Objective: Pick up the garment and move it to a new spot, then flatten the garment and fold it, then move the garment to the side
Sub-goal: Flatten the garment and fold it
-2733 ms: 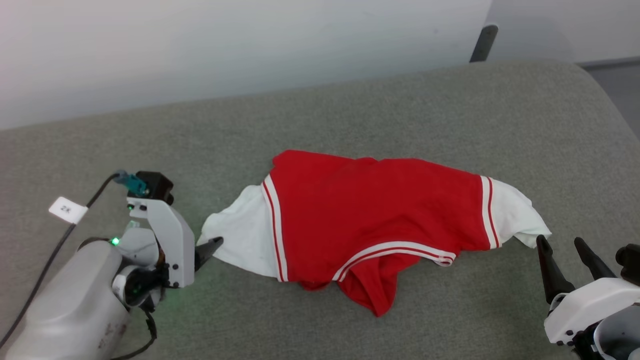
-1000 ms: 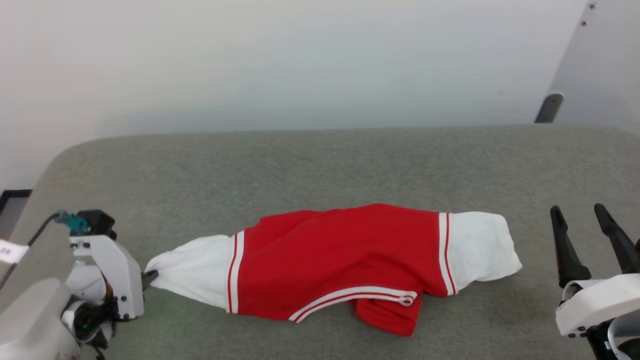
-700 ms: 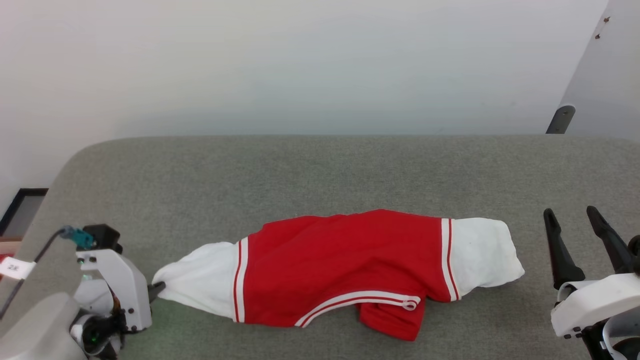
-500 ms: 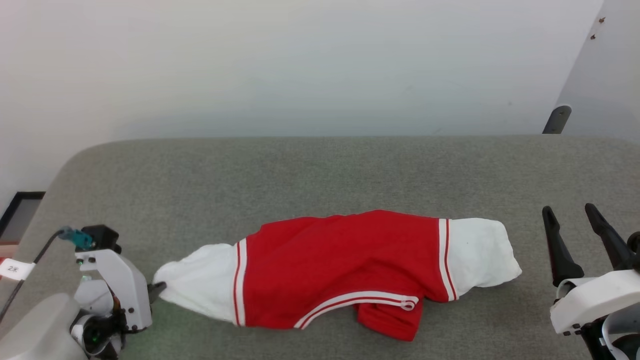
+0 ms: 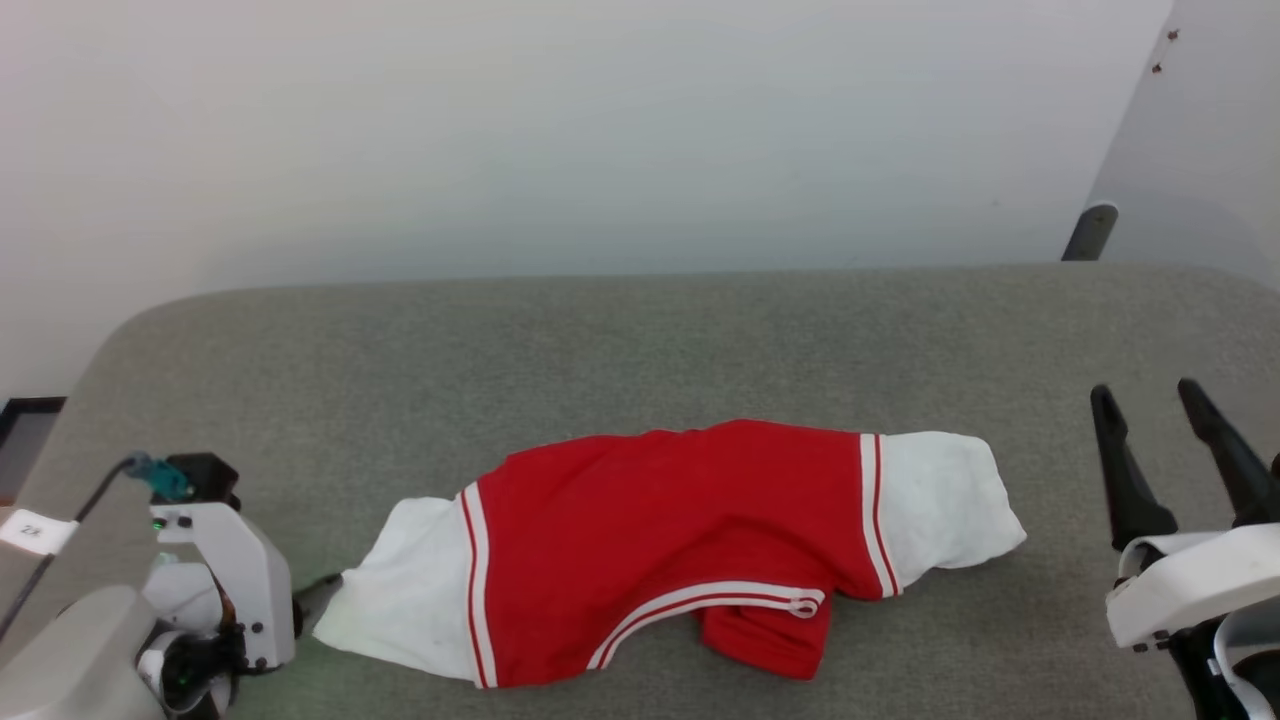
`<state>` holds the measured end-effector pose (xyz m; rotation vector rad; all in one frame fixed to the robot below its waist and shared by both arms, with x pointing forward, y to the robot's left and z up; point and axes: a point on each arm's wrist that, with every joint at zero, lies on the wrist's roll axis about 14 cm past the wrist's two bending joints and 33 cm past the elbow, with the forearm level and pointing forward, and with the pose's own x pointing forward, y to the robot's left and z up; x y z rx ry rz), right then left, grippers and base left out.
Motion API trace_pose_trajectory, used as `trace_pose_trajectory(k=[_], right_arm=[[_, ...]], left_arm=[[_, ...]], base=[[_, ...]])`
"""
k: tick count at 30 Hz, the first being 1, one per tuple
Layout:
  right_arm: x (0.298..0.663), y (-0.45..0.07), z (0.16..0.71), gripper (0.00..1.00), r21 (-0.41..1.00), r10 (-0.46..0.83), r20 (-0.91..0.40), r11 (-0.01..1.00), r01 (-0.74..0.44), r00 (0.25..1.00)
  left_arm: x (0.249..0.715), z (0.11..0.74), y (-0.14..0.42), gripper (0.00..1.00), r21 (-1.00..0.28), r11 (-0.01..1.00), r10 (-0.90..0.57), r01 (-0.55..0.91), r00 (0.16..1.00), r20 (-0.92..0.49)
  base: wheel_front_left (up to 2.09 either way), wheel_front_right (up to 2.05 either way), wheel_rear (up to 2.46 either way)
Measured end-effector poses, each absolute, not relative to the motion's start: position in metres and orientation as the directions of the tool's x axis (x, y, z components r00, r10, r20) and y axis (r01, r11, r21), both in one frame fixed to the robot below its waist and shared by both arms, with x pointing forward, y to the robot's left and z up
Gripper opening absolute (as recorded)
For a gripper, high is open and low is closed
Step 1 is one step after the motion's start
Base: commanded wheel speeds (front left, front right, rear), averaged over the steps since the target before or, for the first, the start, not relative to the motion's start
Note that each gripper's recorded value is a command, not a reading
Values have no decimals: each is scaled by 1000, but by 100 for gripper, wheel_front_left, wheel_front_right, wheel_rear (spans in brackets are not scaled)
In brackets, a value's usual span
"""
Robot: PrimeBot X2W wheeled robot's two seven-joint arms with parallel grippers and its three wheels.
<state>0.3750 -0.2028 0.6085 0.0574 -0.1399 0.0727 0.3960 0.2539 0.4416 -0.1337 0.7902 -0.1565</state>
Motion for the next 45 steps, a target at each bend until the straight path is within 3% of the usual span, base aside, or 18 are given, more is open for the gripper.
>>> trace_pose_trajectory(k=[20,21,22,23,33,45], right_arm=[[378,-227,613,100,40,7,131,999,-12,991],[379,-228,613,100,39,3,131,999,-8,991],[379,-229,612,100,39,0,127,999,-5,992],[380,-230,610,100,39,-3,119,999,-2,993],[398,-240,559,100,70,-1,-164,997,12,986],[428,-223,475,100,158,117,-516,987,-41,849]], left_arm=[[399,385,247,100,-146,986,-164,75,502,-849],[399,383,247,59,-146,987,-162,71,496,-853],[399,380,248,59,-149,987,-160,62,484,-860],[398,378,247,0,-150,987,-163,66,473,-866],[403,375,239,0,-197,979,-198,50,457,-867],[419,380,225,0,-227,971,-236,78,492,-838]], base=[[0,0,0],[0,0,0],[0,0,0],[0,0,0],[0,0,0],[0,0,0]])
